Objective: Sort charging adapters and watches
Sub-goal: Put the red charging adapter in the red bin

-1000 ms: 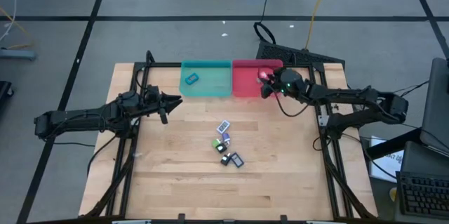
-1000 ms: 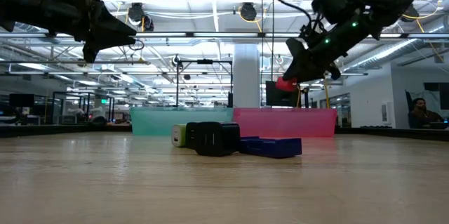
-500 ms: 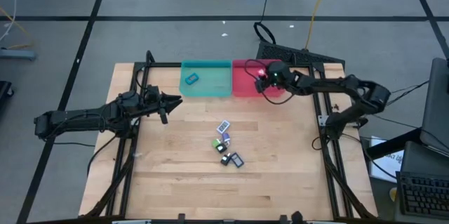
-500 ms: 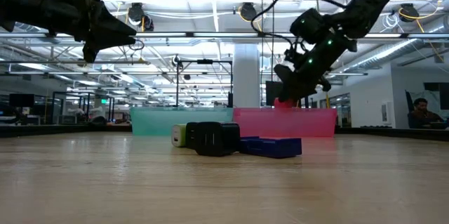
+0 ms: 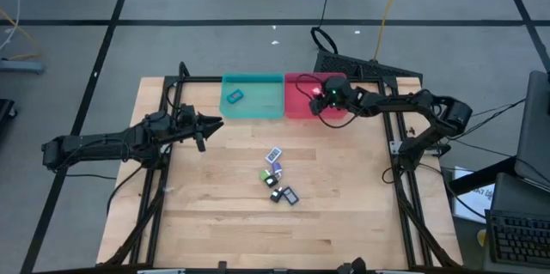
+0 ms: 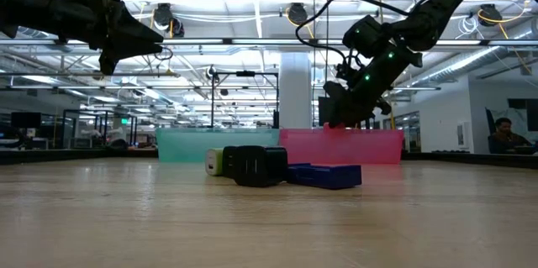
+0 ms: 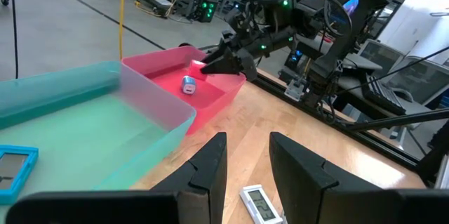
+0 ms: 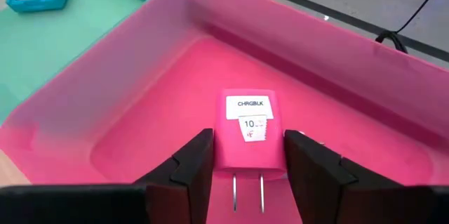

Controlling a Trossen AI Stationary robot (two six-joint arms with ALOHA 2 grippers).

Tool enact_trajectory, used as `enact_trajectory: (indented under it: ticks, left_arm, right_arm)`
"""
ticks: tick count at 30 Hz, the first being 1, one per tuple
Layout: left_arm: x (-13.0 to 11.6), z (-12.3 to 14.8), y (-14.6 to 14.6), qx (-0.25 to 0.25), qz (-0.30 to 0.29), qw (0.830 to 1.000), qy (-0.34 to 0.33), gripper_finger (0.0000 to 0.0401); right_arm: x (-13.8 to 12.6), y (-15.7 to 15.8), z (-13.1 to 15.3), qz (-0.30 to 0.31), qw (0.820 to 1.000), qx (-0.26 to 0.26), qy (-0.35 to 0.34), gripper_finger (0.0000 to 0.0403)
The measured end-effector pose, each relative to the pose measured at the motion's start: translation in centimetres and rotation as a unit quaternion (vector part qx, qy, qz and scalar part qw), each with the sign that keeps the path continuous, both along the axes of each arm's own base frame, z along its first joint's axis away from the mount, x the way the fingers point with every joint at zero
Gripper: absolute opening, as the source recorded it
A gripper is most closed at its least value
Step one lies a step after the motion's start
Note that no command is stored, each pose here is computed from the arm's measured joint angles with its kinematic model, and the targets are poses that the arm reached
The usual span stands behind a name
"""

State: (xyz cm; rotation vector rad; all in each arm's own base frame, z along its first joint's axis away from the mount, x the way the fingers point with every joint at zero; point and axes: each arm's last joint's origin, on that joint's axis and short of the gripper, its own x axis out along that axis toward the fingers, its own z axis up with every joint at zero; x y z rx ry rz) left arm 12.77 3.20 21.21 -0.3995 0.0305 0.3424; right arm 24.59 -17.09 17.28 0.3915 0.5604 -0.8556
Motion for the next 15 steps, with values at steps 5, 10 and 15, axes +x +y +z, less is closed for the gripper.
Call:
enact_trajectory:
  ticks: [5, 10, 15]
  left_arm:
    - [0.0, 0.0, 0.0, 0.000, 0.000, 1.000, 0.000, 0.0108]
    - [0.0, 0.0, 0.0, 0.000, 0.000, 1.000, 0.000, 0.0108]
    - [0.0, 0.0, 0.0, 0.000, -0.001, 1.000, 0.000, 0.0108]
  right_arm:
    - [0.1, 0.1, 0.1, 0.028, 1.000, -0.002, -0.002, 0.0141]
    - [0.6, -0.1, 0.7, 0.053, 0.998, -0.025, -0.029, 0.0142]
    - [1.2, -0.5, 2.0, 0.052, 0.997, -0.033, -0.039, 0.0140]
